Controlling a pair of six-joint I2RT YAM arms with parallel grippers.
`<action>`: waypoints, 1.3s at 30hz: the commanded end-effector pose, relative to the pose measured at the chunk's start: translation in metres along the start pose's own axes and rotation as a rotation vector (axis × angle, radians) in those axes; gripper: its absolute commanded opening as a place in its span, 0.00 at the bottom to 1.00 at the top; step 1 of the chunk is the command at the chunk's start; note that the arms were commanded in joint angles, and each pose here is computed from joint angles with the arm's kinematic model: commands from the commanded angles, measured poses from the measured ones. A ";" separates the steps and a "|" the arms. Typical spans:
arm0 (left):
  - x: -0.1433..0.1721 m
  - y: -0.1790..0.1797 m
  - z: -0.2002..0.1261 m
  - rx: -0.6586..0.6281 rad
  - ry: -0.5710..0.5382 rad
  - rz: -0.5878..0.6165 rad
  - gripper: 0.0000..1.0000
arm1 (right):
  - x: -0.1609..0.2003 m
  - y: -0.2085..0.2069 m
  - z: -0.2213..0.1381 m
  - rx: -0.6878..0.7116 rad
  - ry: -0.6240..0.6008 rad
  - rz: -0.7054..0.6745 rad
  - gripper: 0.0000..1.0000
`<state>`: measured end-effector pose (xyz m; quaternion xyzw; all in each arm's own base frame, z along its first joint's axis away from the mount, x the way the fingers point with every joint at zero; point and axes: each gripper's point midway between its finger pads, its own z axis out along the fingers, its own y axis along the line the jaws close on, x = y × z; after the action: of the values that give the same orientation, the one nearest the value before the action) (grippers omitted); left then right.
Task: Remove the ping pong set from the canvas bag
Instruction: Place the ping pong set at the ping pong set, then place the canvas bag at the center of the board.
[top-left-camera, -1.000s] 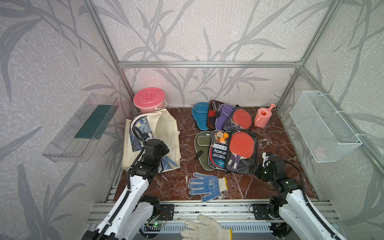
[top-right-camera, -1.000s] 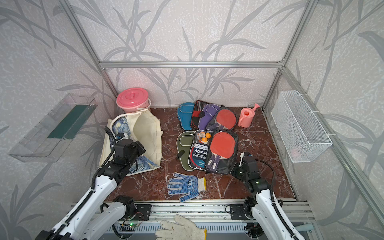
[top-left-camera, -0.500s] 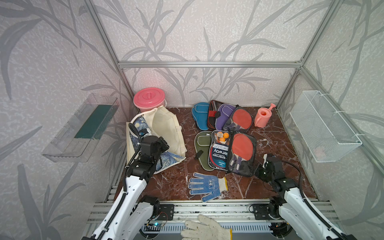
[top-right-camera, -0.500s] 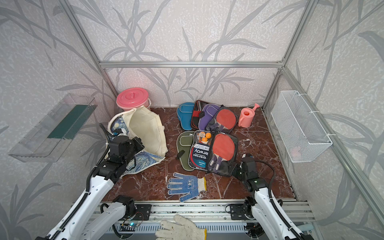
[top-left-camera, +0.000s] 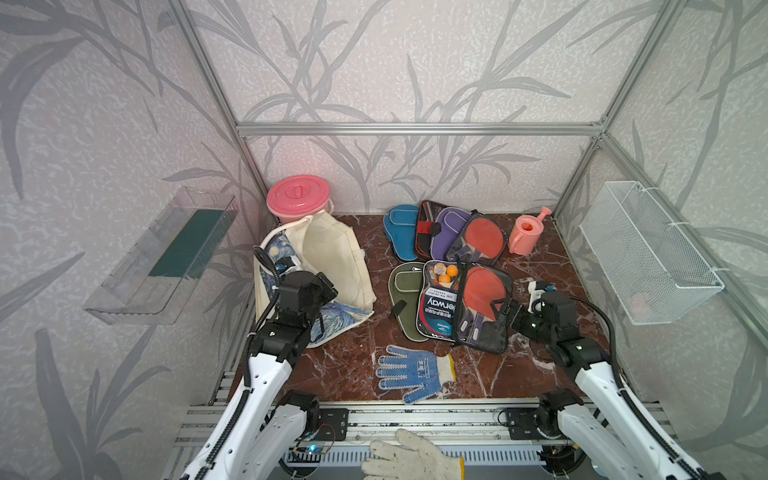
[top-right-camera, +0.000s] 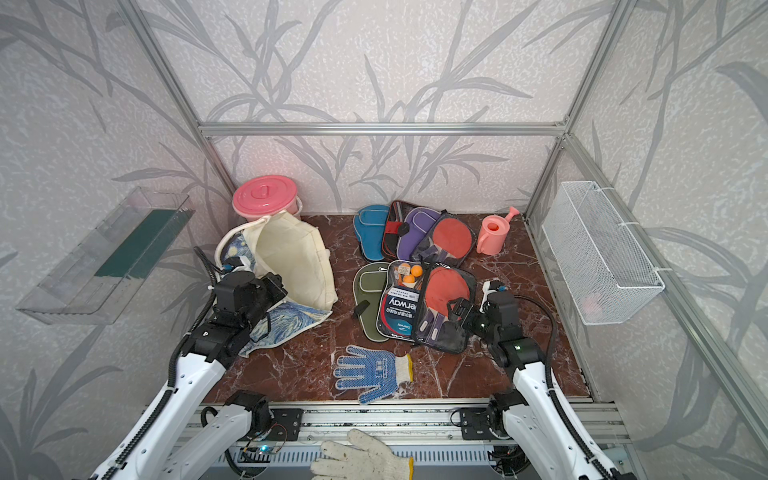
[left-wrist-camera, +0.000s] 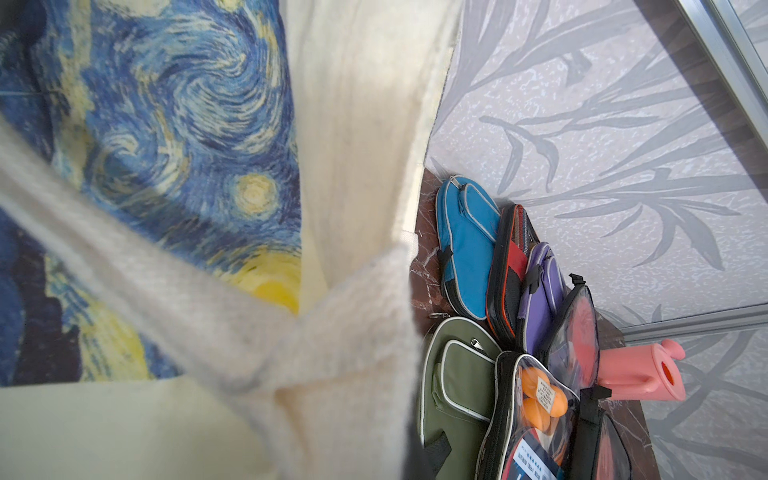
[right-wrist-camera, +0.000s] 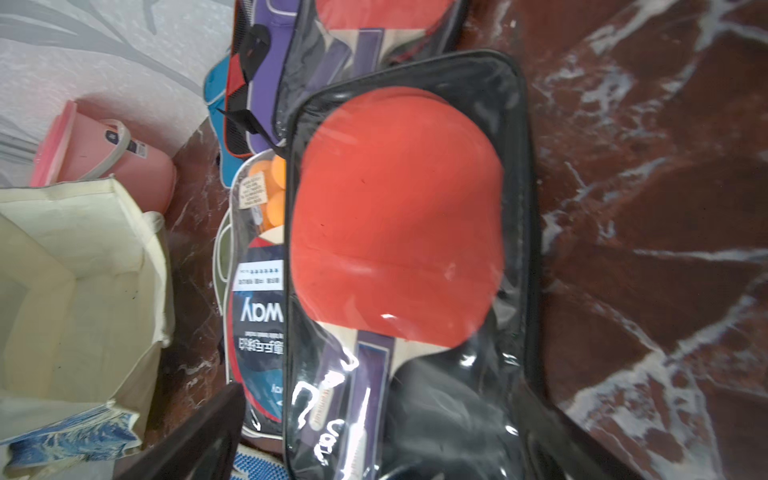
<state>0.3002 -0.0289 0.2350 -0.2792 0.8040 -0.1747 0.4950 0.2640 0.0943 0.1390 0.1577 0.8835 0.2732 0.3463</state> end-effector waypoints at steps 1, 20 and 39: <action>-0.027 -0.023 -0.017 0.083 -0.075 -0.033 0.00 | -0.010 0.051 0.011 -0.131 0.028 -0.129 0.99; -0.035 -0.029 -0.031 0.125 -0.105 -0.067 0.00 | 0.044 0.247 0.164 -0.476 0.359 -0.249 0.98; -0.036 -0.025 -0.035 0.119 -0.123 -0.077 0.00 | 0.111 0.306 0.236 -0.584 0.540 -0.198 0.21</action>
<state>0.2889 -0.0303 0.2597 -0.2864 0.7782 -0.2107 0.5177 0.3805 0.4681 0.1094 -0.1029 0.8521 0.4862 0.1640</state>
